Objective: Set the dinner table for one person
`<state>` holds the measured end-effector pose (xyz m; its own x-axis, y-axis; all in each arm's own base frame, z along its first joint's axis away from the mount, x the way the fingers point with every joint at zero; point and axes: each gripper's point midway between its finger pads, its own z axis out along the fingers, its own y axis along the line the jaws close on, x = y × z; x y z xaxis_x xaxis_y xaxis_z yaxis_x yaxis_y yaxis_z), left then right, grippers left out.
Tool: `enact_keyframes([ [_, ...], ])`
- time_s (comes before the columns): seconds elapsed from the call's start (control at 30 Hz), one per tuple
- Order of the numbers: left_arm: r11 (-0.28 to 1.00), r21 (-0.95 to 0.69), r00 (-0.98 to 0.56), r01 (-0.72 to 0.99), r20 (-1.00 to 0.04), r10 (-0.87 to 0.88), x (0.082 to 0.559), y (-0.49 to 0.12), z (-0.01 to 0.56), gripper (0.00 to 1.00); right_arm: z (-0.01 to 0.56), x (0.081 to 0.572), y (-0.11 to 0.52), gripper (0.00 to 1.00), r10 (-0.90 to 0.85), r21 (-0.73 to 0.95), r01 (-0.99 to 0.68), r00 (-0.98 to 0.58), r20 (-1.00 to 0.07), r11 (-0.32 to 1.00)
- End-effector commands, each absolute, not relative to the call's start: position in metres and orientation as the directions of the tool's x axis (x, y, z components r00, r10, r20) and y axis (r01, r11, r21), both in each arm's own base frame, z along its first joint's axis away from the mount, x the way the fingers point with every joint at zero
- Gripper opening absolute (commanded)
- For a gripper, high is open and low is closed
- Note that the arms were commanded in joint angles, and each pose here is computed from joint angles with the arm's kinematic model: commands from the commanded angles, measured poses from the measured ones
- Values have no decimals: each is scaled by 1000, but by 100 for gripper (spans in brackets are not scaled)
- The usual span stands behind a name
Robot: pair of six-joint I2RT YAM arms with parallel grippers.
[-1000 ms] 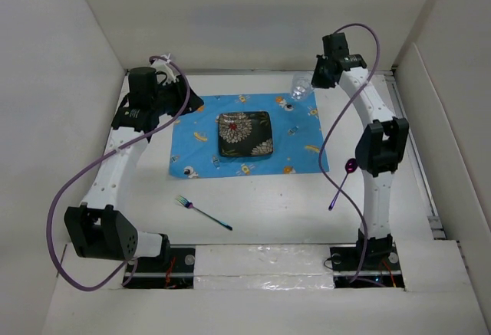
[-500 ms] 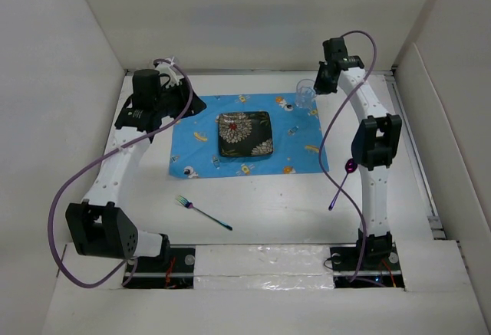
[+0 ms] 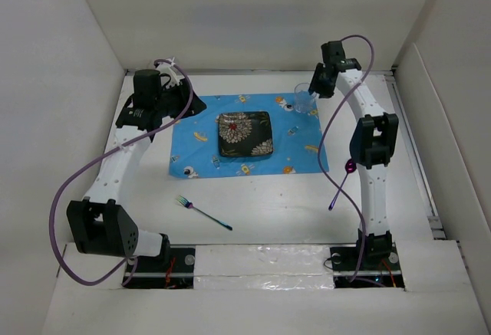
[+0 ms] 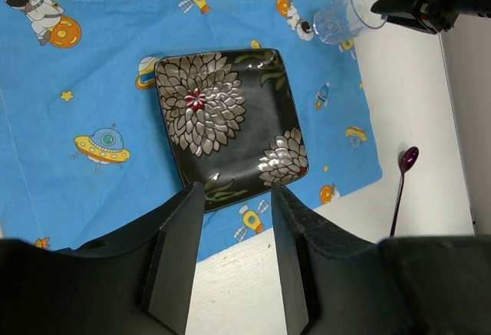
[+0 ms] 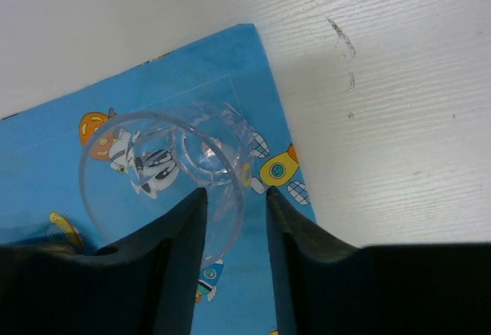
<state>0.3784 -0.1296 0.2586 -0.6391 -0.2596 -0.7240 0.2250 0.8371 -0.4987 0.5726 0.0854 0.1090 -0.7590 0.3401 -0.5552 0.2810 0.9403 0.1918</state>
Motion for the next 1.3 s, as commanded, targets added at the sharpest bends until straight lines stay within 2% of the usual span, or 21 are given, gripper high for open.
enact_keyframes([
  [0.0, 824, -502, -605, 264, -751, -264, 383, -134, 275, 38, 207, 591, 81, 46, 408, 335, 237, -605, -684, 912],
  [0.07, 812, -516, -610, 274, -746, -268, 381, -137, 278, 38, 229, 592, 68, 52, 438, 377, 229, -563, -701, 898],
  [0.1, 792, -534, -619, 295, -738, -267, 377, -146, 281, 37, 252, 574, 59, 54, 459, 398, 233, -534, -710, 887],
  [0.17, 790, -530, -621, 309, -741, -255, 375, -154, 282, 37, 260, 570, 48, 54, 469, 406, 238, -508, -722, 882],
  [0.2, 795, -521, -624, 311, -743, -243, 373, -158, 280, 34, 292, 551, 47, 43, 474, 424, 215, -461, -750, 880],
  [0.23, 797, -510, -626, 323, -747, -224, 371, -164, 279, 14, 257, 532, 41, 29, 485, 409, 261, -513, -708, 874],
  [0.3, 813, -454, -636, 364, -759, -139, 362, -187, 274, 1, 254, 507, 41, 0, 526, 459, 261, -493, -693, 849],
  [0.33, 850, -379, -615, 366, -784, -85, 360, -197, 274, 0, 231, 453, 37, 0, 553, 475, 288, -497, -668, 832],
  [0.4, 844, -347, -611, 408, -791, -30, 348, -215, 272, 0, 221, 434, 37, 0, 555, 471, 296, -507, -660, 831],
  [0.43, 848, -330, -605, 415, -796, -14, 344, -220, 272, 0, 202, 398, 36, 0, 563, 465, 320, -521, -642, 826],
  [0.53, 840, -327, -598, 432, -801, -4, 334, -231, 271, 0, 185, 344, 26, 0, 609, 467, 391, -517, -601, 793],
  [0.57, 827, -344, -601, 444, -799, -9, 329, -233, 271, 0, 156, 319, 27, 0, 615, 437, 433, -565, -549, 788],
  [0.6, 821, -359, -607, 443, -794, -20, 326, -234, 270, 6, 148, 308, 28, 7, 636, 439, 460, -566, -525, 772],
  [0.67, 807, -374, -615, 457, -788, -17, 318, -235, 265, 11, 134, 286, 27, 18, 658, 426, 501, -580, -480, 753],
  [0.7, 804, -376, -615, 460, -788, -17, 316, -235, 265, 15, 122, 274, 27, 27, 668, 408, 529, -593, -450, 744],
  [0.8, 800, -377, -616, 468, -788, -11, 309, -233, 259, 18, 100, 257, 20, 40, 670, 340, 579, -613, -419, 741],
  [0.87, 786, -390, -619, 479, -785, -12, 303, -233, 256, 19, 92, 251, 12, 43, 663, 284, 604, -621, -418, 744],
  [0.97, 770, -408, -621, 490, -784, -20, 295, -234, 254, 20, 79, 257, 9, 45, 625, 259, 572, -665, -409, 778],
  [1.27, 765, -419, -611, 489, -790, -42, 281, -226, 254, 21, 45, 272, -3, 43, 532, 89, 538, -773, -345, 839],
])
